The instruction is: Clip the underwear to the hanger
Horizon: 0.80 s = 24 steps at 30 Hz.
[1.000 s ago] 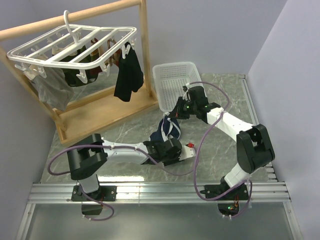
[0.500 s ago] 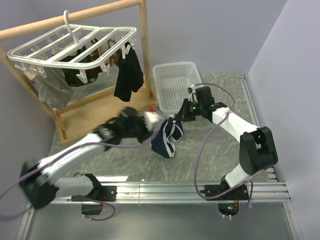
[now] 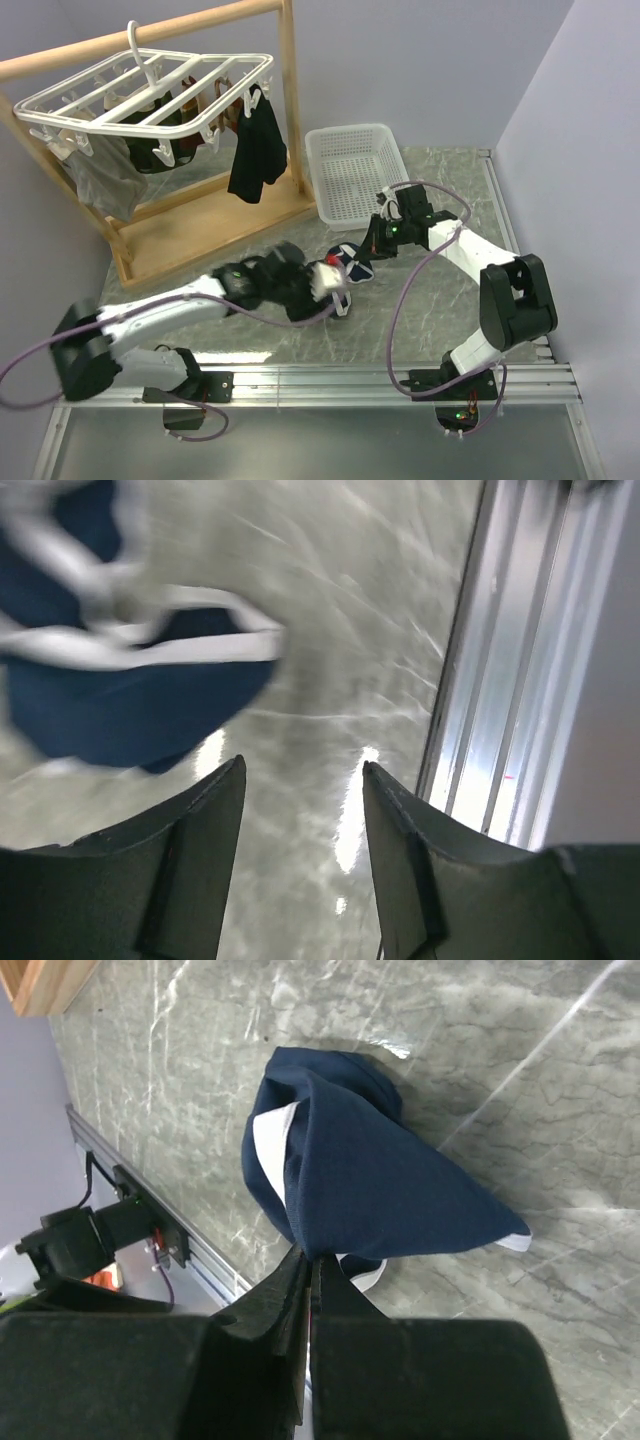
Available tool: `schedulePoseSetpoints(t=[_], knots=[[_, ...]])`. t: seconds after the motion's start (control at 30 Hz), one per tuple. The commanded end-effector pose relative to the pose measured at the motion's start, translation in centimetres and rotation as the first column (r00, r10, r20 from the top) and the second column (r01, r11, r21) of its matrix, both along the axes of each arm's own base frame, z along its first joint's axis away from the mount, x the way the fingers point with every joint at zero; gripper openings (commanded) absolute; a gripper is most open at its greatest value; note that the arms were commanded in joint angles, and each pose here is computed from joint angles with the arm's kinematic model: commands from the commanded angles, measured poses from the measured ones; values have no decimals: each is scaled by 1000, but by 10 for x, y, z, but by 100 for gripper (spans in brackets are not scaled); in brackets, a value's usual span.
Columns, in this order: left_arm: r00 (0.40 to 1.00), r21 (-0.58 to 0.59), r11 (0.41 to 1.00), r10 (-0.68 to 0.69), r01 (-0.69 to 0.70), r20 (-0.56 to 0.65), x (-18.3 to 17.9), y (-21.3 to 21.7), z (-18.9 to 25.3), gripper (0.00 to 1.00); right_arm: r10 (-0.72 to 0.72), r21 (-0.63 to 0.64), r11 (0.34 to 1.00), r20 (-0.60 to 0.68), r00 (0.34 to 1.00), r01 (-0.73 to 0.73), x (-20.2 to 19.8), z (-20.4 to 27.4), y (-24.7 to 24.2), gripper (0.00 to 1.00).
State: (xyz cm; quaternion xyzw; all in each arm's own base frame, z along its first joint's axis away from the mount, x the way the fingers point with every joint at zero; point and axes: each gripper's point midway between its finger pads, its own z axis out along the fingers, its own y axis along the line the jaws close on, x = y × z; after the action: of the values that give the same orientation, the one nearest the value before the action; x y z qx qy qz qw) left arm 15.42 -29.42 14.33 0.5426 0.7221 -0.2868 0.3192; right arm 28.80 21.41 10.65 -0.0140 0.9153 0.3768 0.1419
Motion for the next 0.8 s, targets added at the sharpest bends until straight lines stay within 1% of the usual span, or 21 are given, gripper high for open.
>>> schedulePoseSetpoints(t=[0.0,0.07,0.1,0.17,0.23,0.3,0.37,0.47,0.53,0.6,0.63,0.67,0.77], knots=[[992,46,999,-23,18,124,-4,-43,-6,56,-27,2,1000,33,999,27,15,4,-3,0],[992,91,996,-33,22,119,-8,-56,-22,58,-38,-2,999,29,999,38,17,2,-6,0],[991,142,990,-21,1,134,-9,-64,-39,58,-48,-8,999,28,998,48,18,1,-10,0],[990,172,985,-21,-3,138,-9,-76,-58,58,-48,-12,999,28,998,49,18,0,-11,0],[982,159,986,10,-41,187,2,-85,-57,58,-52,-21,998,24,998,53,18,-2,-15,0],[977,169,985,9,-47,215,6,-91,-61,58,-52,-20,998,19,998,52,16,-4,-17,0],[975,203,978,11,-57,223,10,-94,-72,56,-50,-15,999,16,999,50,15,-4,-16,0],[970,224,971,22,-78,241,16,-98,-80,53,-52,-8,999,5,999,52,15,-5,-16,0],[965,235,968,22,-86,261,20,-98,-85,49,-49,-6,999,10,999,49,16,-5,-16,0],[964,261,962,14,-86,266,22,-96,-96,42,-47,-7,999,5,999,47,14,-6,-16,0],[964,275,957,14,-90,266,22,-94,-100,38,-45,-8,999,7,999,45,14,-6,-17,0],[961,294,951,16,-100,276,25,-91,-105,28,-44,-11,999,5,999,44,13,-7,-17,0],[961,307,946,18,-105,275,27,-84,-105,19,-47,-20,999,7,999,47,14,-10,-21,0]])
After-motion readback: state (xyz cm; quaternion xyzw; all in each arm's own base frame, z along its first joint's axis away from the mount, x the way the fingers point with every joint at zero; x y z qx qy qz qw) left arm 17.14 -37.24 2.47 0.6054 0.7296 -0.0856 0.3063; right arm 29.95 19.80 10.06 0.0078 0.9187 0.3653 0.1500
